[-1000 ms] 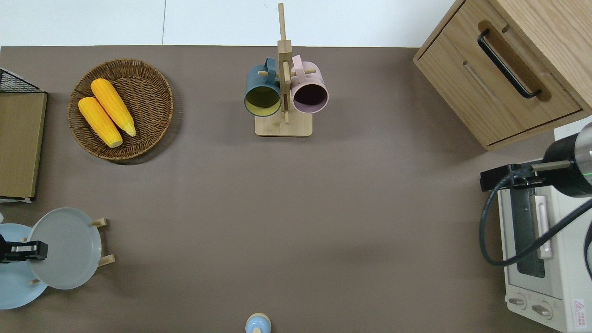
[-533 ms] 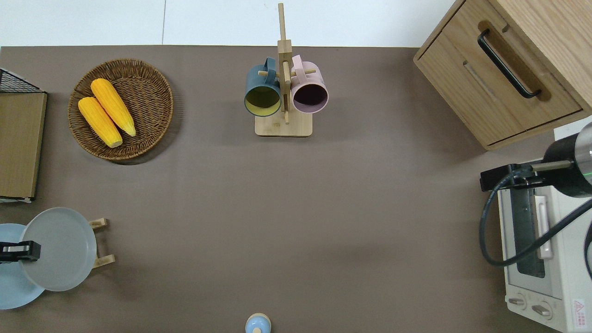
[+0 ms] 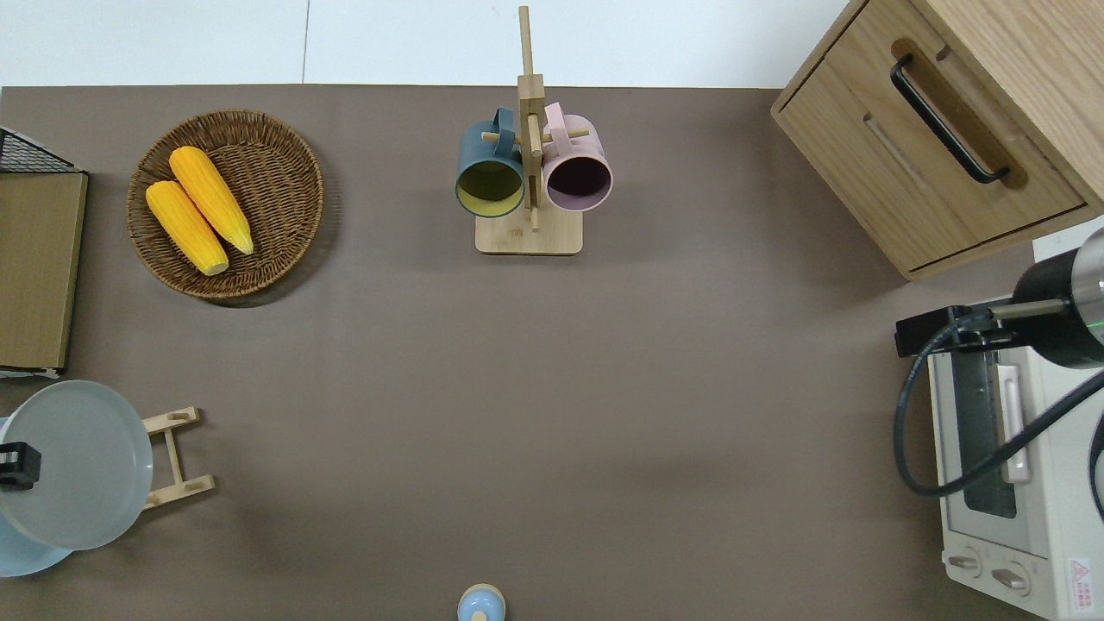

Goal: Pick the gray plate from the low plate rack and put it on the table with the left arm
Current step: 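Lift the gray plate out of the rack with the left gripper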

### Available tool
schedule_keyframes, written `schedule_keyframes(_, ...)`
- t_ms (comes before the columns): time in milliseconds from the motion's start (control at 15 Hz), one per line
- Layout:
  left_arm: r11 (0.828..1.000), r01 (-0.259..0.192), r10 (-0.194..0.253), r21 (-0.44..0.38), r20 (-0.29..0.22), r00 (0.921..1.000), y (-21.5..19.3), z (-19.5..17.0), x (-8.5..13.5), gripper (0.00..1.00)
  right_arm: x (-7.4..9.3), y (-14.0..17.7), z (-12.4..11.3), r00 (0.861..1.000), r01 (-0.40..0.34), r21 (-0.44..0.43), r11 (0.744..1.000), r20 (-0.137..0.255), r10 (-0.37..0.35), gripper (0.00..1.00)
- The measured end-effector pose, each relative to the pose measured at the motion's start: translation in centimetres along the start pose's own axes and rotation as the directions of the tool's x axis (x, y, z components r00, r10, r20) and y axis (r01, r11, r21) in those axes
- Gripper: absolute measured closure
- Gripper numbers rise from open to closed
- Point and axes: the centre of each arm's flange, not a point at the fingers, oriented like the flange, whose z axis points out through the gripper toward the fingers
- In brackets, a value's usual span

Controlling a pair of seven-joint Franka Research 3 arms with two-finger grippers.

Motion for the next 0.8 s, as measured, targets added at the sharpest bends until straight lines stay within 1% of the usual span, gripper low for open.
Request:
schedule_keyframes(200, 1.000, 0.008, -0.007, 0.010, -0.024, 0.9997, 0.7, -3.1, -0.6, 0.88, 0.0, 0.0, 0.0, 1.000, 0.000, 0.000, 1.000, 0.000, 0.000, 0.01)
schedule_keyframes(400, 1.000, 0.011, -0.009, 0.024, -0.079, 0.9969, 2.1, -6.8, -1.2, 0.88, 0.0, 0.0, 0.0, 1.000, 0.000, 0.000, 1.000, 0.000, 0.000, 0.01)
schedule_keyframes(533, 0.999, 0.011, -0.007, 0.033, -0.101, 0.9949, 3.4, -8.8, -1.4, 0.88, 0.0, 0.0, 0.0, 1.000, 0.000, 0.000, 1.000, 0.000, 0.000, 0.01)
schedule_keyframes(667, 1.000, 0.015, -0.012, 0.024, -0.098, 0.9951, 5.2, -9.2, -0.9, 0.88, 0.0, 0.0, 0.0, 1.000, 0.000, 0.000, 1.000, 0.000, 0.000, 0.01)
schedule_keyframes(800, 0.999, 0.042, -0.042, -0.005, -0.075, 0.9963, 8.0, -8.4, 0.2, 0.88, 0.0, 0.0, 0.0, 1.000, 0.000, 0.000, 1.000, 0.000, 0.000, 0.01)
